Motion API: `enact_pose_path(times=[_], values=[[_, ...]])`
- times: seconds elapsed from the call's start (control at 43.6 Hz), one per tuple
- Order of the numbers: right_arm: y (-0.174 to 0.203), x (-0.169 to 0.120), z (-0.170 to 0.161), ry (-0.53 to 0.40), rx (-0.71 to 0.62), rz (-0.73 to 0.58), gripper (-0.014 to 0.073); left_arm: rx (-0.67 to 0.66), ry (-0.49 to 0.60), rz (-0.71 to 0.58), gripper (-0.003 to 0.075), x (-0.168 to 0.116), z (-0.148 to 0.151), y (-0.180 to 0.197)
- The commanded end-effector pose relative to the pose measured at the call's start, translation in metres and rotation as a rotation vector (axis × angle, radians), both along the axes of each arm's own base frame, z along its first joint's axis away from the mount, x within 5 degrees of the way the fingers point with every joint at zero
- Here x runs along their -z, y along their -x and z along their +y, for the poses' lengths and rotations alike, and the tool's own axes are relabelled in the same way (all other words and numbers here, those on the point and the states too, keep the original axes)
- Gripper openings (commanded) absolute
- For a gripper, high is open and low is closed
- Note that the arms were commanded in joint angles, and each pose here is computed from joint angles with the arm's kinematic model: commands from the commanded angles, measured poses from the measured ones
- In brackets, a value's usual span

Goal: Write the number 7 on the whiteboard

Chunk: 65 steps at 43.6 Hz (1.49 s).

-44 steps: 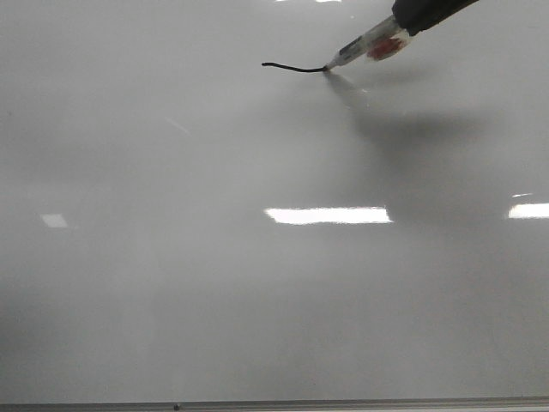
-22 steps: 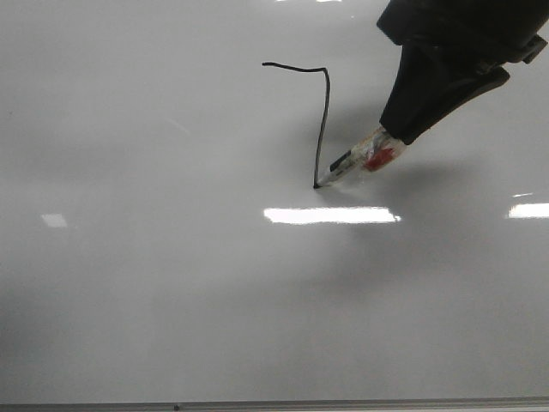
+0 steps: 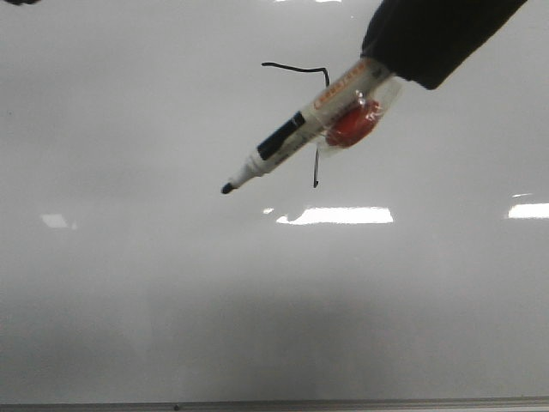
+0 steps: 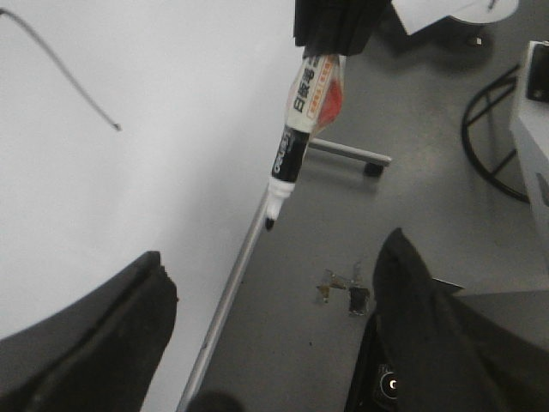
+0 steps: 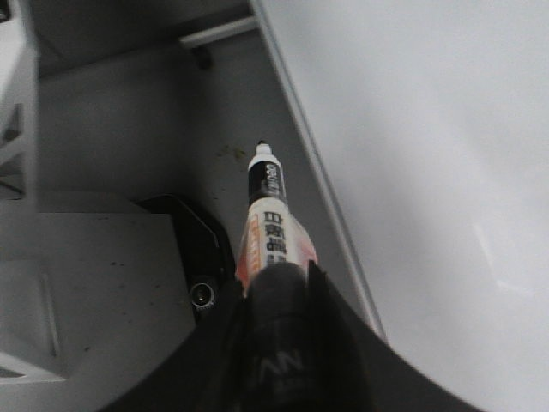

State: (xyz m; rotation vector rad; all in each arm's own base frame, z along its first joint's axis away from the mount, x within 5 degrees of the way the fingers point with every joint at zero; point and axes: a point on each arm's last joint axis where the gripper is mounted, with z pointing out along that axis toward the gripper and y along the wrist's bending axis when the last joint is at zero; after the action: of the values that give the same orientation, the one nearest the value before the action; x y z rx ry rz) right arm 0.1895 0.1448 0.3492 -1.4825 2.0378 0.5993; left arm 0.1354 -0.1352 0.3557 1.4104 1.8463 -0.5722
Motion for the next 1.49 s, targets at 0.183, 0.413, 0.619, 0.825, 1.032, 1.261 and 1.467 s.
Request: enact_pose_path(times=[0.183,0.413,0.619,0.825,1.032,1.261,1.467], values=[[0.018,-0.026,0.004,-0.146,-0.093,-0.031,-0.0065,0.126,0.061,-0.009,0.0494,-0.003,-0.056,-0.009],[0.016,-0.026,0.004,-0.152,-0.081,-0.045,-0.0065,0.122,0.016,0.055,0.0494,0.021,-0.076,-0.025],[0.015,-0.027,0.005,-0.157,-0.071,-0.056,-0.0065,0.13,0.008,0.1,0.0435,0.027,-0.08,-0.026],[0.015,-0.027,0.005,-0.156,-0.071,-0.056,-0.0065,0.133,0.006,0.103,0.0235,0.027,-0.08,-0.026],[0.015,-0.027,0.005,-0.155,-0.071,-0.056,-0.0065,0.135,0.0,0.099,0.0088,0.028,-0.08,-0.026],[0.015,-0.027,0.005,-0.154,-0.072,-0.055,0.0097,0.135,-0.001,0.097,0.0003,0.028,-0.08,-0.026],[0.014,-0.027,0.001,-0.144,-0.058,-0.06,0.0505,0.134,-0.04,0.075,-0.002,0.03,-0.077,-0.028]])
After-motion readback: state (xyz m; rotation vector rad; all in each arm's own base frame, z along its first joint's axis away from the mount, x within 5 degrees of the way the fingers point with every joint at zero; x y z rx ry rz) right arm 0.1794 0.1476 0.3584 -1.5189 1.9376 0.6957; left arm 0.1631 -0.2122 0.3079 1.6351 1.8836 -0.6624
